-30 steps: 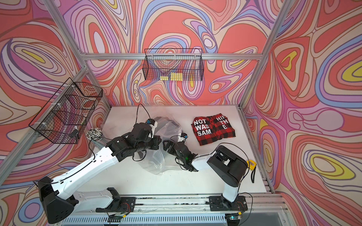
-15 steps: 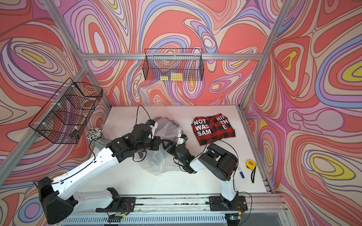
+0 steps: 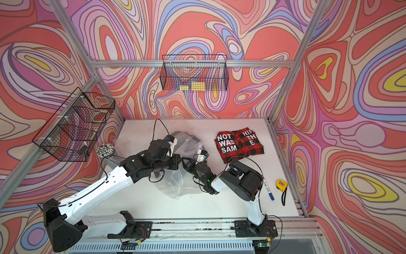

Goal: Take the shirt out of the vacuum bag
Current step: Take out the shirt from the vacuum bag.

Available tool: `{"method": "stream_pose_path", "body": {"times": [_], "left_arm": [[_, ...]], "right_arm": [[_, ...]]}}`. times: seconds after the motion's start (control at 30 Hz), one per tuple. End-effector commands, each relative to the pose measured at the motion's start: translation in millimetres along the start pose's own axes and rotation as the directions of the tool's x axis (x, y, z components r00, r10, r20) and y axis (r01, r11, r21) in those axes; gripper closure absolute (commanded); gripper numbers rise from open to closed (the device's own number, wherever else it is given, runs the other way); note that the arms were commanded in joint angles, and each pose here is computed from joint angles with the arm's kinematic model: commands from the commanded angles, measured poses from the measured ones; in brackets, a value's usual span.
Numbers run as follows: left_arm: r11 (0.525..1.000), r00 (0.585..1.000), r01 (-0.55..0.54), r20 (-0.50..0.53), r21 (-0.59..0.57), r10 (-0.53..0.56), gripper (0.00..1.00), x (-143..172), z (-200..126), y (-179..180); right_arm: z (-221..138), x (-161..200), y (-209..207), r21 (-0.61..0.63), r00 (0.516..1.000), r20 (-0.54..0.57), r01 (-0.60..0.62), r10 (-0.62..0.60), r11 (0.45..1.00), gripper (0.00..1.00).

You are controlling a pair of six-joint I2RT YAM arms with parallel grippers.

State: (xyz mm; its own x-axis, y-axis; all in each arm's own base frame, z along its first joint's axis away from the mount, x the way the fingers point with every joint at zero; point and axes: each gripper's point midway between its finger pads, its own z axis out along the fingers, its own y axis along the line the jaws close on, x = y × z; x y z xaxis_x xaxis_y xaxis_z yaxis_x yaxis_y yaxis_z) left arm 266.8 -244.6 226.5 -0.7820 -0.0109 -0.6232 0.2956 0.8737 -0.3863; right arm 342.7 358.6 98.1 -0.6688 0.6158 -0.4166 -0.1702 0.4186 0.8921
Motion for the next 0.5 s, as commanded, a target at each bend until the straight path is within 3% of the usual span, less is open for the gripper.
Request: {"method": "stream_pose_path", "body": {"times": [0.0, 0.13, 0.47], "left_arm": [[1.0, 1.0, -0.003, 0.003, 0.02, 0.003, 1.0, 1.1, -1.3, -1.6], [1.0, 1.0, -0.004, 0.002, 0.02, 0.004, 1.0, 1.2, -1.1, -1.8], [1.0, 1.0, -0.008, 0.009, 0.009, 0.008, 1.0, 0.5, 0.3, 0.4]], "right_arm": [[6.1, 0.9, 25.5, -0.09, 1.0, -0.008, 0.008, -0.009, 0.996, 0.71], [5.7, -0.6, 30.7, -0.098, 1.0, -0.01, 0.016, -0.017, 0.995, 0.99], [-15.5, -11.5, 48.5, -0.128, 0.999, -0.002, 0.045, -0.045, 0.991, 1.0]]}}
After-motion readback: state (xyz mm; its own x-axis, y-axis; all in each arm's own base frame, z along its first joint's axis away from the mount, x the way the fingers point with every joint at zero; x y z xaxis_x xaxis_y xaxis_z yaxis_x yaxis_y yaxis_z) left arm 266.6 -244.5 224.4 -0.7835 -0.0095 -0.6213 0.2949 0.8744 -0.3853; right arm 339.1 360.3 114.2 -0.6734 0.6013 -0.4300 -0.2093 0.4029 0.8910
